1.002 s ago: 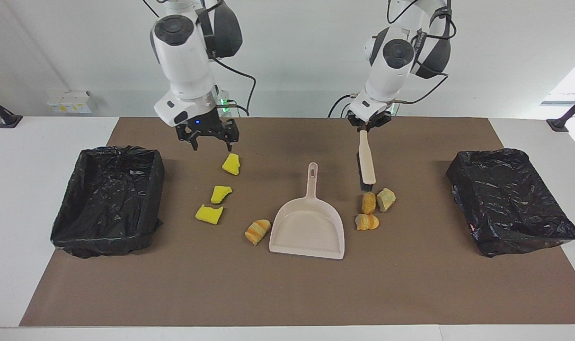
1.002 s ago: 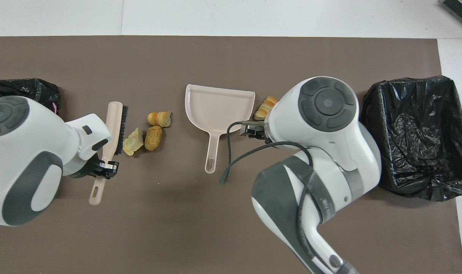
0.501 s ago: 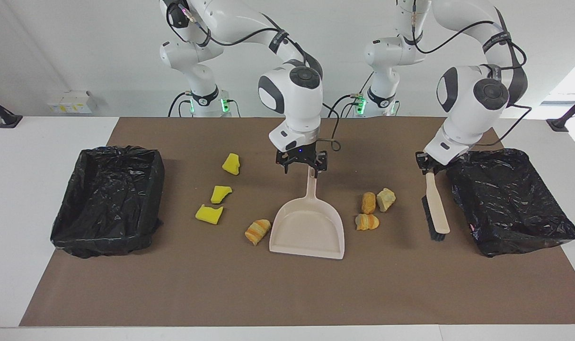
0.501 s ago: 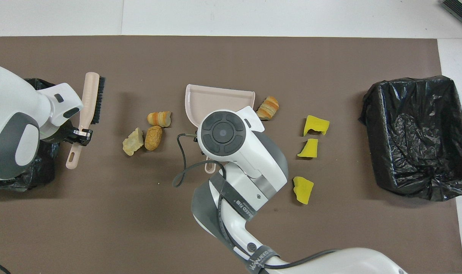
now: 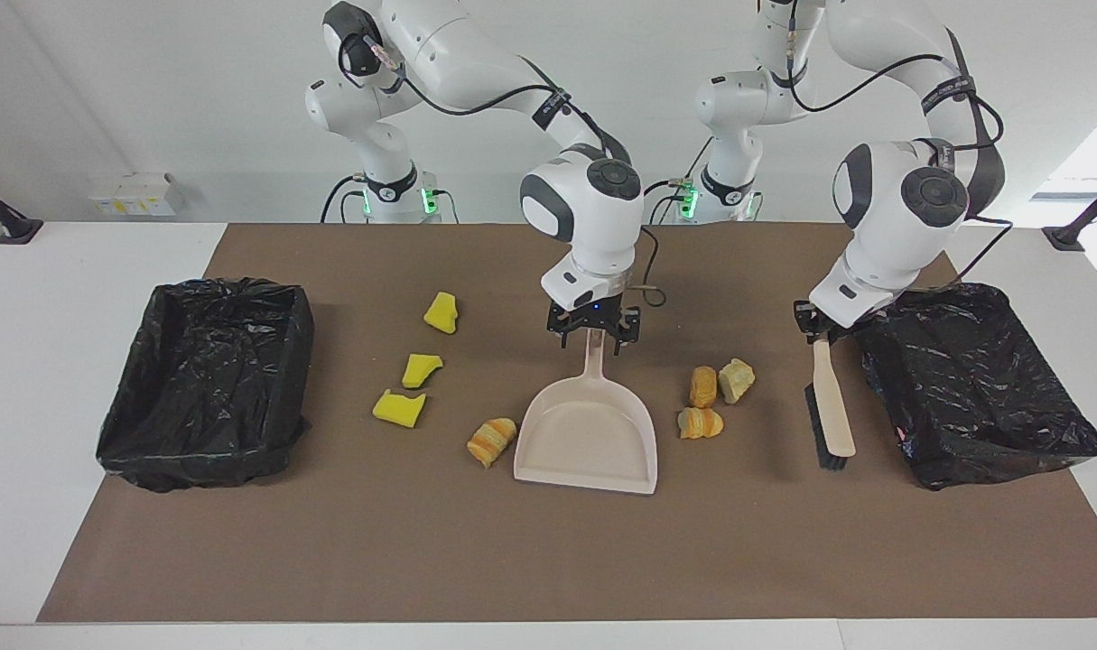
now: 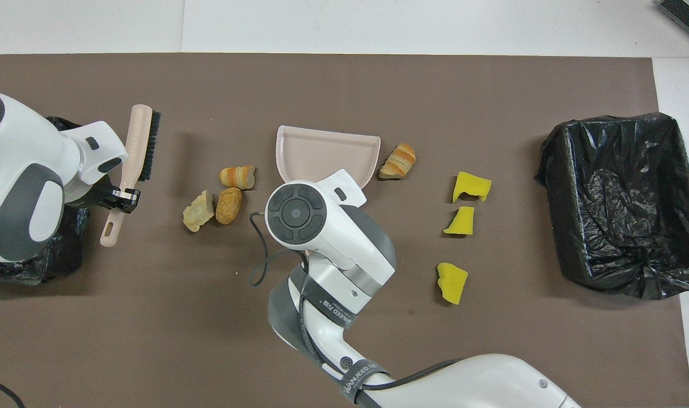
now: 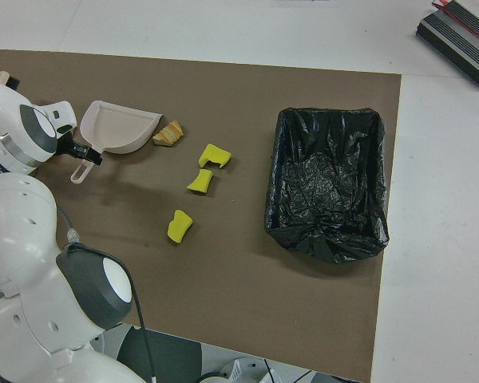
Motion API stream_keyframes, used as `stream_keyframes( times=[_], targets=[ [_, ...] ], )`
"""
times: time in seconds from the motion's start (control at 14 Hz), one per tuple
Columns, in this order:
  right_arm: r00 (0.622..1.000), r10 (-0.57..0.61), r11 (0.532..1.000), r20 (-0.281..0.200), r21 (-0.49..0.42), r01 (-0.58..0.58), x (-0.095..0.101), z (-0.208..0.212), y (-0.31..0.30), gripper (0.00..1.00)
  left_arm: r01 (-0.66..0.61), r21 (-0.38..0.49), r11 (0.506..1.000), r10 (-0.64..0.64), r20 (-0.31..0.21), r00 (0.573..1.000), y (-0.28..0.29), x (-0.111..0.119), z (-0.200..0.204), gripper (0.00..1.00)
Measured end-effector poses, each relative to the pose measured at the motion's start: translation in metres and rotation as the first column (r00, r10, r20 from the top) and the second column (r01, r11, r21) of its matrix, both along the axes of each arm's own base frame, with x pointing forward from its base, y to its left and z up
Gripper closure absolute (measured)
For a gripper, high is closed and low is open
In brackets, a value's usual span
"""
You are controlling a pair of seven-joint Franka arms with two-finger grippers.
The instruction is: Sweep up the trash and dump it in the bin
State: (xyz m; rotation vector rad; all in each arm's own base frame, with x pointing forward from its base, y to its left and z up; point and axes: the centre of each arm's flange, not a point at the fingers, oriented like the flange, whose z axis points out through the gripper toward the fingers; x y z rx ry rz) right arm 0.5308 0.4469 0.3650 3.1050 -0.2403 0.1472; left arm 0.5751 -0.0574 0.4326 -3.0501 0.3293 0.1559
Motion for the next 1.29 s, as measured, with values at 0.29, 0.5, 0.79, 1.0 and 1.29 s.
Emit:
stream_keyframes(
  times=[0.29, 0.5, 0.79, 1.0, 1.29],
  targets=[
    [0.999, 0.037, 0.999, -0.008, -0.01, -0.037, -0.008, -0.01, 0.005, 0.27, 0.009, -0.001, 1.0, -0.009, 0.0, 1.0, -0.005, -0.001, 0.0, 0.74],
    [0.998, 0.053, 0.998, -0.017, -0.017, -0.053, -0.01, -0.016, 0.004, 0.41, 0.026, -0.001, 1.0, -0.026, -0.011, 1.0, -0.013, -0.003, -0.006, 0.74],
    [0.993, 0.118, 0.993, -0.015, -0.026, -0.118, -0.007, -0.015, 0.001, 0.68, 0.073, 0.002, 0.997, -0.072, -0.066, 0.995, -0.037, -0.016, -0.033, 0.74],
    [0.99, 0.139, 0.99, -0.005, -0.032, -0.139, 0.0, -0.01, -0.006, 0.68, 0.073, 0.006, 0.997, -0.072, -0.094, 0.993, -0.038, -0.024, -0.048, 0.74],
    [0.976, 0.216, 0.976, 0.023, -0.032, -0.215, 0.015, 0.014, -0.027, 0.68, 0.008, 0.01, 1.0, -0.007, -0.1, 0.995, -0.046, -0.029, -0.056, 0.74]
  ],
)
